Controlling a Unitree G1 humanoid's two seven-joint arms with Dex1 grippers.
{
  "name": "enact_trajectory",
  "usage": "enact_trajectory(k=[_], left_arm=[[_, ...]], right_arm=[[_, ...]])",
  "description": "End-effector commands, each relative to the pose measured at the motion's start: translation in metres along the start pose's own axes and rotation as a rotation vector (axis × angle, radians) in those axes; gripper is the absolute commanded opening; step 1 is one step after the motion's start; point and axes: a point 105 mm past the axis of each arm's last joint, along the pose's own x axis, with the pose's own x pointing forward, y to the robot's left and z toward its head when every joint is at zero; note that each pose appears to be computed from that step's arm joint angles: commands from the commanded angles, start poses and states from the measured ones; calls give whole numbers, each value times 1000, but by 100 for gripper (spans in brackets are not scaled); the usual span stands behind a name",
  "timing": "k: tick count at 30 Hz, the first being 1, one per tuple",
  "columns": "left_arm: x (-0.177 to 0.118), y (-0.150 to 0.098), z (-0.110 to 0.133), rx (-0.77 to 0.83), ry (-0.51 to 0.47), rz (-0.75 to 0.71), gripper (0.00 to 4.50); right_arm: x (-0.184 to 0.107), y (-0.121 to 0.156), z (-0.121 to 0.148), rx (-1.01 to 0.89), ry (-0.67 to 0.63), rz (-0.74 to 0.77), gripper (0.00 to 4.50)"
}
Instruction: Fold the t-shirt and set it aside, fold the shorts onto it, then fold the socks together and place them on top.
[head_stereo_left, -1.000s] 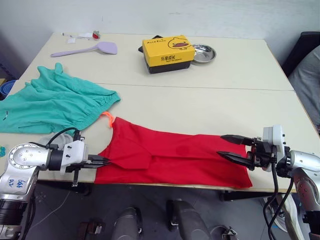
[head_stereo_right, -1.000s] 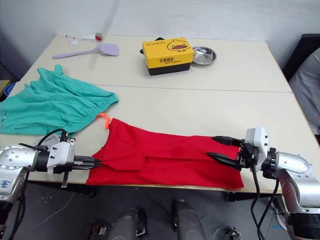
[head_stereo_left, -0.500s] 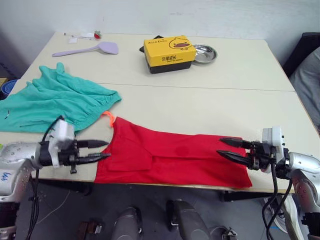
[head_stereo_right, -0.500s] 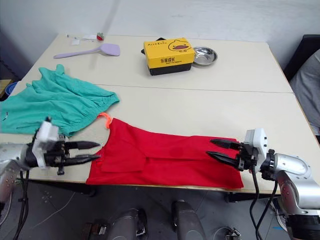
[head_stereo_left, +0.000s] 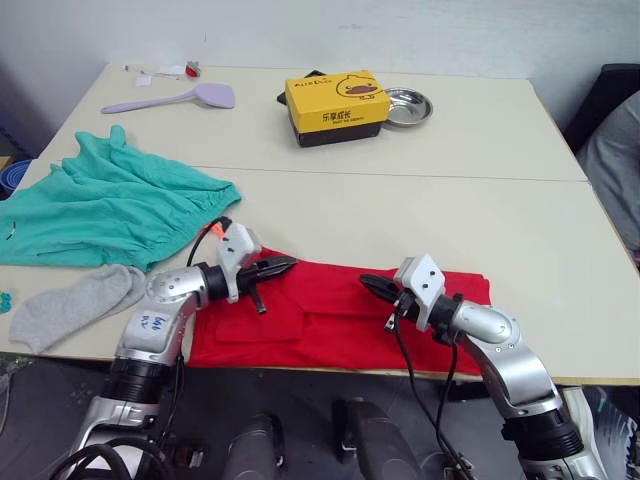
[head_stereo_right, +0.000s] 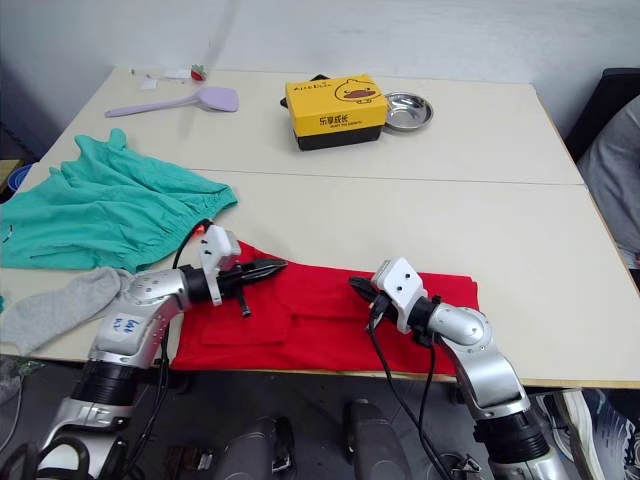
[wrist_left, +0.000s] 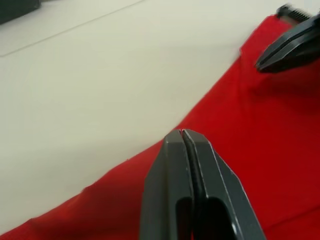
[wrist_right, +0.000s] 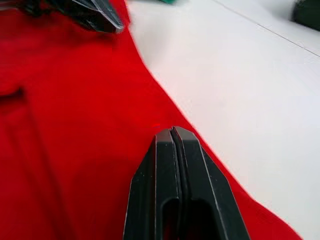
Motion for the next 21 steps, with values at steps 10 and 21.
enact_trajectory(k=[10,21], left_arm=[[-4,56,2,4,-119,331,4],[-45,-6,38,129,-236,-53,4]], right_arm=[[-88,-102,-34,-21,103,-411,0],[-78,-41,27,11,-216,-23,0]])
